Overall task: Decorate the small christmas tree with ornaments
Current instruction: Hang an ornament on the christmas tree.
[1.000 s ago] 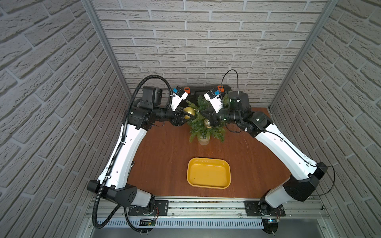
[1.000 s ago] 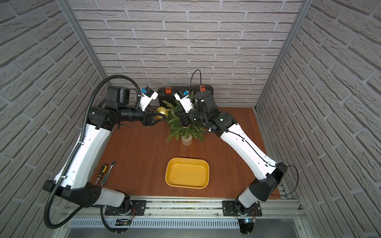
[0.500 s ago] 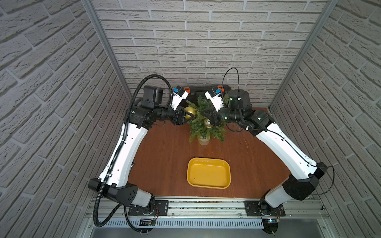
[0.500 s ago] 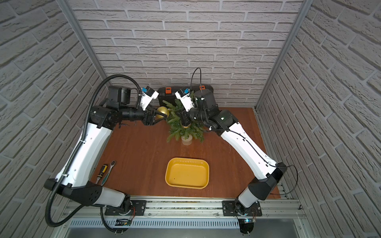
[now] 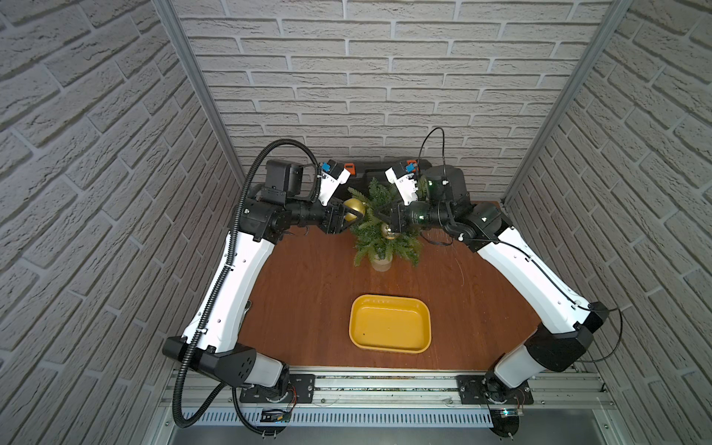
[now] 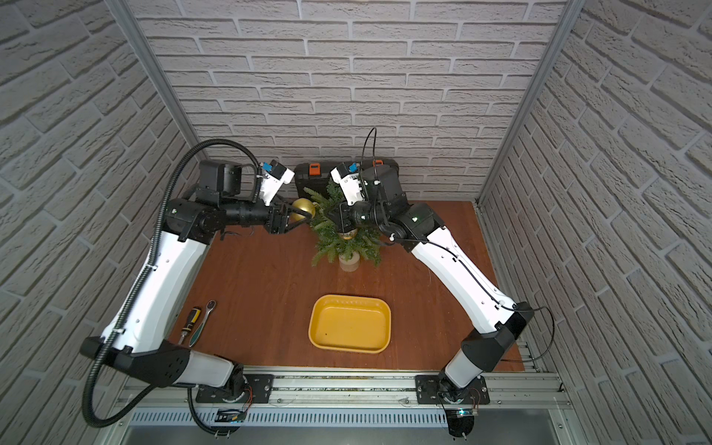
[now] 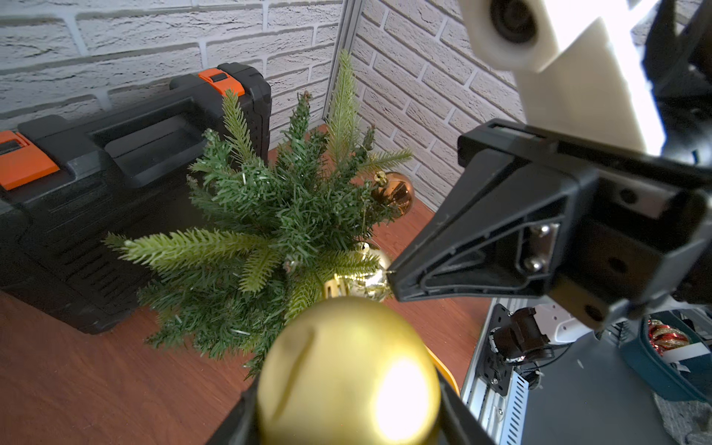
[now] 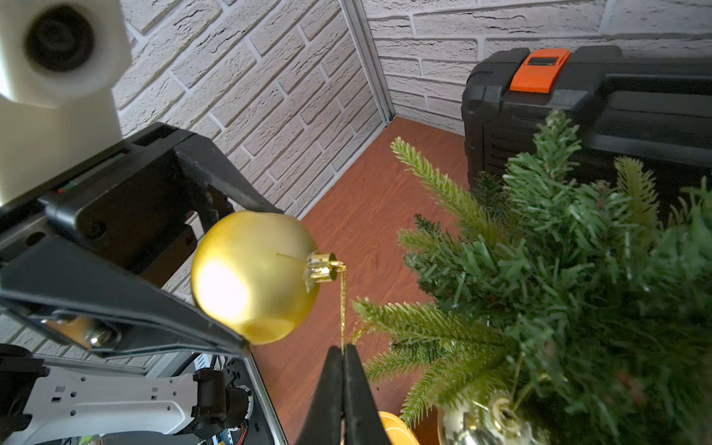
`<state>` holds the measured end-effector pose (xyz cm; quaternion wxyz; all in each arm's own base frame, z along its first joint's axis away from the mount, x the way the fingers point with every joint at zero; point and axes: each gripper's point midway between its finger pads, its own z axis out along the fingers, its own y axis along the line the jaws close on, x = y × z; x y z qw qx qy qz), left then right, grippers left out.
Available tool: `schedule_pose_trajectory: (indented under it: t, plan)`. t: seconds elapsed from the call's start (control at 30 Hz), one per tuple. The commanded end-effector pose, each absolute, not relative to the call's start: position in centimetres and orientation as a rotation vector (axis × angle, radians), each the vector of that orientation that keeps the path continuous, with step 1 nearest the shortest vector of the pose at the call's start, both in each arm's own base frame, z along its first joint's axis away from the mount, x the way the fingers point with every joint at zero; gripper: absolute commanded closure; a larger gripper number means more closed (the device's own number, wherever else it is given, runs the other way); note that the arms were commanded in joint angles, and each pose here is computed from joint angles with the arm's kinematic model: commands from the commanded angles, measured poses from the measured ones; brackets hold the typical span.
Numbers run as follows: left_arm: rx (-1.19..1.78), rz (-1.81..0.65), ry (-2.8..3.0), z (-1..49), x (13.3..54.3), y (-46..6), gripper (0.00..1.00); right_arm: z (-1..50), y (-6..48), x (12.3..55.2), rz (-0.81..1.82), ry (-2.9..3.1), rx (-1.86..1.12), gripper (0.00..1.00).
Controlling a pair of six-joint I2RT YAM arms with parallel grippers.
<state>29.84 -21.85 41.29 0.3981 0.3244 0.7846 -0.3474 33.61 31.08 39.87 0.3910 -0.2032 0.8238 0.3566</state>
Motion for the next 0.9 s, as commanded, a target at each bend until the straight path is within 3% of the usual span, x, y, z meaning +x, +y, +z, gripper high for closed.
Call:
schedule_pose_trajectory:
  t: [0.0,0.47,0.87]
  plan:
    - [0.775,-0.859,1.946,43.0,29.8,-21.3,0.66,40.2,30.4,33.5,0.832,2.095,-0.509,0.94]
    - [0.747,-0.903,1.943,42.0,30.5,-21.8,0.68,39.9,31.7,34.5,0.225,1.762,-1.054,0.94]
    - [0.704,-0.928,1.926,41.6,30.3,-21.6,0.69,41.4,31.1,33.9,0.018,1.521,-1.243,0.94]
